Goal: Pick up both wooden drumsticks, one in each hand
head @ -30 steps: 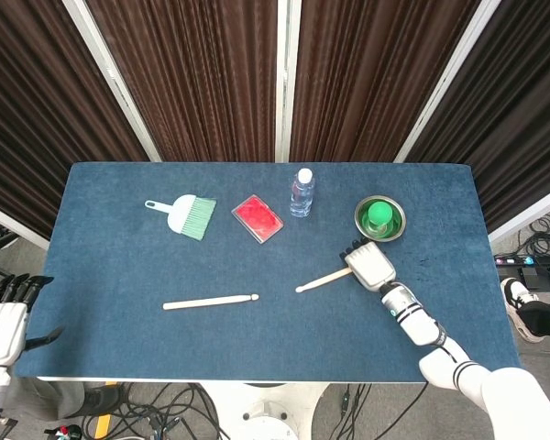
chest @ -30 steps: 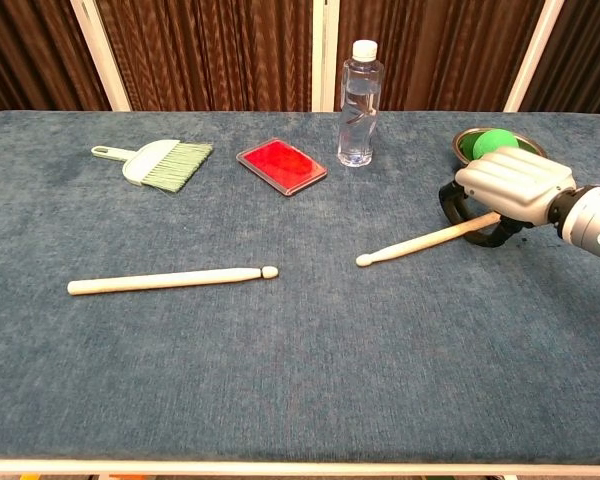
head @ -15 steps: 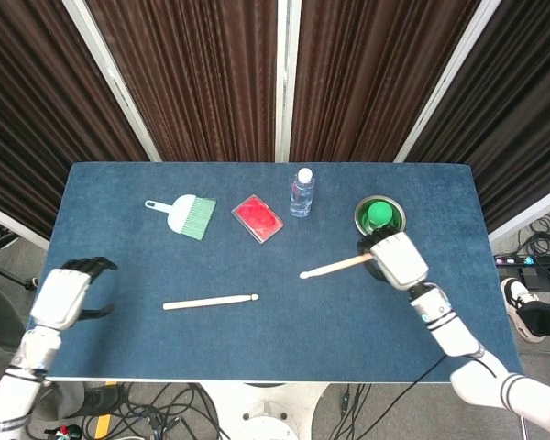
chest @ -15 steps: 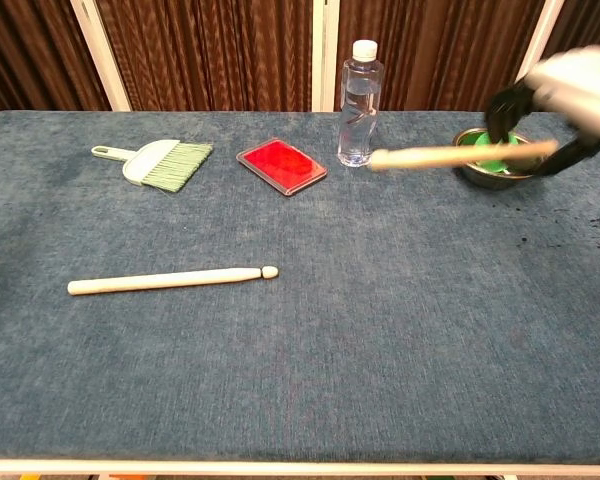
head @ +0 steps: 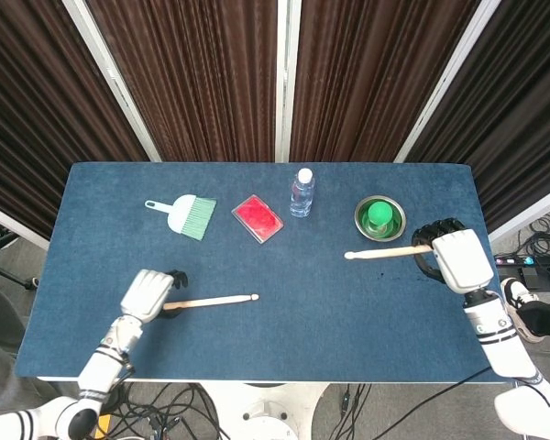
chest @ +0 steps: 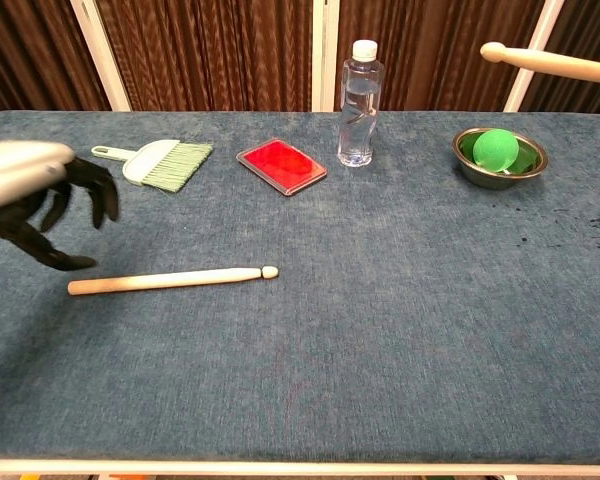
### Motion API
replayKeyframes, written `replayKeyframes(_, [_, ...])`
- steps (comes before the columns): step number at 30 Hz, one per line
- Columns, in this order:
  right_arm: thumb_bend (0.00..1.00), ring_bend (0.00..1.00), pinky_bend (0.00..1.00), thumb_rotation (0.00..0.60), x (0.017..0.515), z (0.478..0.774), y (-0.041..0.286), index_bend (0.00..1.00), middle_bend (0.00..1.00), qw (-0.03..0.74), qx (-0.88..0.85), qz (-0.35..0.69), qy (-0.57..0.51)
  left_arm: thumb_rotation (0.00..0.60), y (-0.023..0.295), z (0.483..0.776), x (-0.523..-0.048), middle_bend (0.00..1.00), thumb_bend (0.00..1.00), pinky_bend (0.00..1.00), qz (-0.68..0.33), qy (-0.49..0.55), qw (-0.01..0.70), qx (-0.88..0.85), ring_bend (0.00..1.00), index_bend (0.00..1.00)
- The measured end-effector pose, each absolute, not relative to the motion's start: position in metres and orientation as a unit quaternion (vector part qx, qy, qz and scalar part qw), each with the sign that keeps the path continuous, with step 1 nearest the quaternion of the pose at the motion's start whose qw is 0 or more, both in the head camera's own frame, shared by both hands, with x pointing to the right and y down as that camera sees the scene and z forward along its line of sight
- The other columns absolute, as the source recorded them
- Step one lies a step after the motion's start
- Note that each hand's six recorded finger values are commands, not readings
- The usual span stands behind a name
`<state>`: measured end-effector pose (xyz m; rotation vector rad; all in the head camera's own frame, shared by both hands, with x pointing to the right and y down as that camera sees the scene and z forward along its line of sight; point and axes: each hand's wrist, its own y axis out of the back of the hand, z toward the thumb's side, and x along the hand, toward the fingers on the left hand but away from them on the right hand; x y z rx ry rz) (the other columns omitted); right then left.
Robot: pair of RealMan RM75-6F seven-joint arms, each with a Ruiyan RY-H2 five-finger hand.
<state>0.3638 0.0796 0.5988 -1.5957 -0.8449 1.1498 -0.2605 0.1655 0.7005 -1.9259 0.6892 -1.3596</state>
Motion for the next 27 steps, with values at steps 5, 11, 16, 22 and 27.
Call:
replayKeyframes(5, [0.80, 0.40, 0.37, 0.600, 0.369, 0.604, 0.083, 0.71, 0.61, 0.472, -0.657, 0.477, -0.345, 0.600, 0.172, 0.720, -0.247, 0.49, 0.19, 0.79, -0.547, 0.241, 0.331, -0.730, 0.69, 0.44])
replayKeyframes(11, [0.80, 0.40, 0.37, 0.600, 0.372, 0.610, 0.085, 0.71, 0.61, 0.466, -0.660, 0.479, -0.343, 0.600, 0.179, 0.732, -0.244, 0.50, 0.19, 0.79, -0.567, 0.221, 0.338, -0.718, 0.69, 0.45])
replayKeyframes(16, [0.80, 0.40, 0.37, 0.600, 0.374, 0.614, 0.085, 0.71, 0.61, 0.461, -0.661, 0.482, -0.343, 0.600, 0.181, 0.738, -0.246, 0.52, 0.20, 0.79, -0.580, 0.216, 0.344, -0.706, 0.69, 0.47])
replayKeyframes(22, [0.80, 0.40, 0.37, 0.600, 0.375, 0.618, 0.086, 0.71, 0.61, 0.457, -0.661, 0.485, -0.343, 0.600, 0.180, 0.743, -0.247, 0.53, 0.21, 0.79, -0.588, 0.210, 0.344, -0.701, 0.69, 0.48])
replayKeyframes(27, [0.80, 0.40, 0.37, 0.600, 0.377, 0.619, 0.086, 0.71, 0.61, 0.455, -0.661, 0.488, -0.344, 0.600, 0.180, 0.745, -0.247, 0.54, 0.26, 0.79, -0.590, 0.206, 0.342, -0.702, 0.69, 0.49])
